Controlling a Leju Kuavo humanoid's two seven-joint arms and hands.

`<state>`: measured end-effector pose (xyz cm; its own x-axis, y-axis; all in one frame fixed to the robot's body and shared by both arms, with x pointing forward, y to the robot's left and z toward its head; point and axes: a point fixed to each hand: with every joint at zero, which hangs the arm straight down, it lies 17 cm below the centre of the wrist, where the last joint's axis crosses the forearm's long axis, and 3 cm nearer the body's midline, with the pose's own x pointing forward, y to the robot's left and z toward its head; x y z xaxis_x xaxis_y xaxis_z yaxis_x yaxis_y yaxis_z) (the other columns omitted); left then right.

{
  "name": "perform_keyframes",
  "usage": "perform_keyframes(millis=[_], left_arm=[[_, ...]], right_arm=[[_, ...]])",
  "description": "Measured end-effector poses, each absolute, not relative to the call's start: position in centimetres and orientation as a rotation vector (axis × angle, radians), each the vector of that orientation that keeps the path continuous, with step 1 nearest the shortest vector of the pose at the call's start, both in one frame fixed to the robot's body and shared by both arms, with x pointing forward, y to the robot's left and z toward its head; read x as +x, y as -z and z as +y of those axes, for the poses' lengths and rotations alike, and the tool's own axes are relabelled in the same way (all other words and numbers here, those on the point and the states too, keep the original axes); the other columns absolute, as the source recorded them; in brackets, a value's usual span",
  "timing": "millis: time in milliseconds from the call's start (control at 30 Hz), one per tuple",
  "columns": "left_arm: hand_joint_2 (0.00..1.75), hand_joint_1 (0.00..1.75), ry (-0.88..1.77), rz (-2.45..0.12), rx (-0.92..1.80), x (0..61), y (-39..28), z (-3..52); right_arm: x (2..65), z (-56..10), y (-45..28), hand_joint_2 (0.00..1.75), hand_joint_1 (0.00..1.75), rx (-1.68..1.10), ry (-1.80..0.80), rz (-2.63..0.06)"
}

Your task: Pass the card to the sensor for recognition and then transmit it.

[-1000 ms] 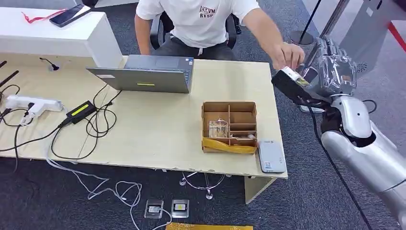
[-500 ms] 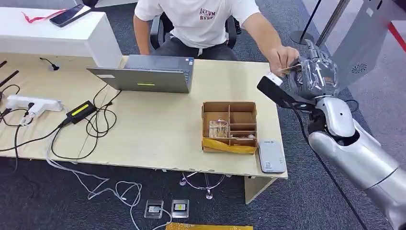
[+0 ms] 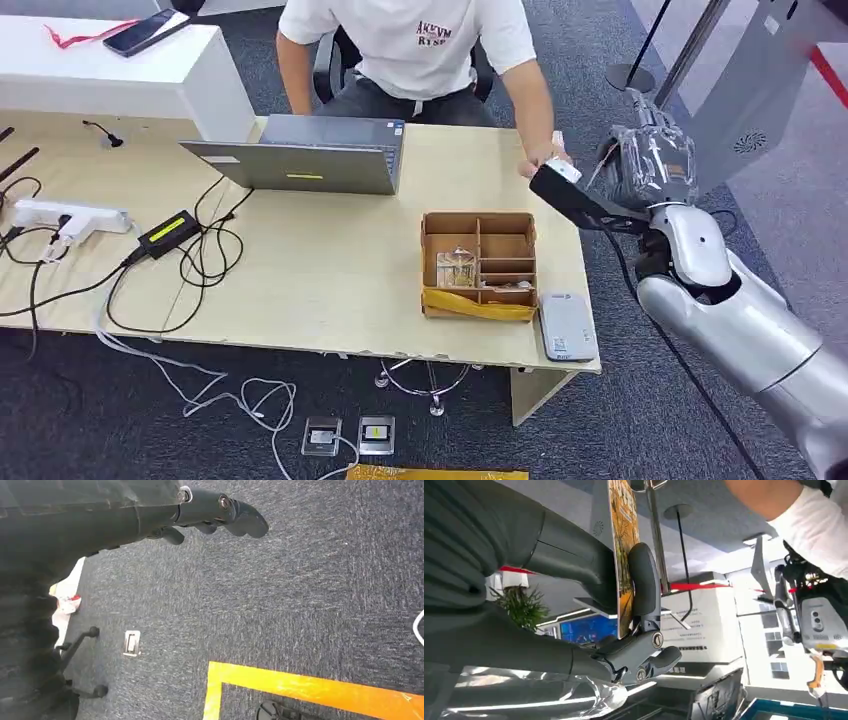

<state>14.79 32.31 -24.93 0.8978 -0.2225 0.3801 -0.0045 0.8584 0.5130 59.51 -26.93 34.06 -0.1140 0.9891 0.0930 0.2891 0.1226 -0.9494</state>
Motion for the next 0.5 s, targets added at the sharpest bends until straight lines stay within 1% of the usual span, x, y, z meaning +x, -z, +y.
perform_keyframes(millis=[400, 500], left_arm=[[1.75, 0.0, 0.107, -0.442, 0.53, 14.7, 25.0, 32.3], [1.75, 0.0, 0.102, -0.435, 0.531, 14.6, 25.0, 32.4]], right_arm=[[59.4, -26.6, -33.0, 1.75, 1.75, -1.269, -1.058, -1.553], [59.0, -27.3, -30.4, 1.75, 1.75, -1.231, -1.065, -1.509]])
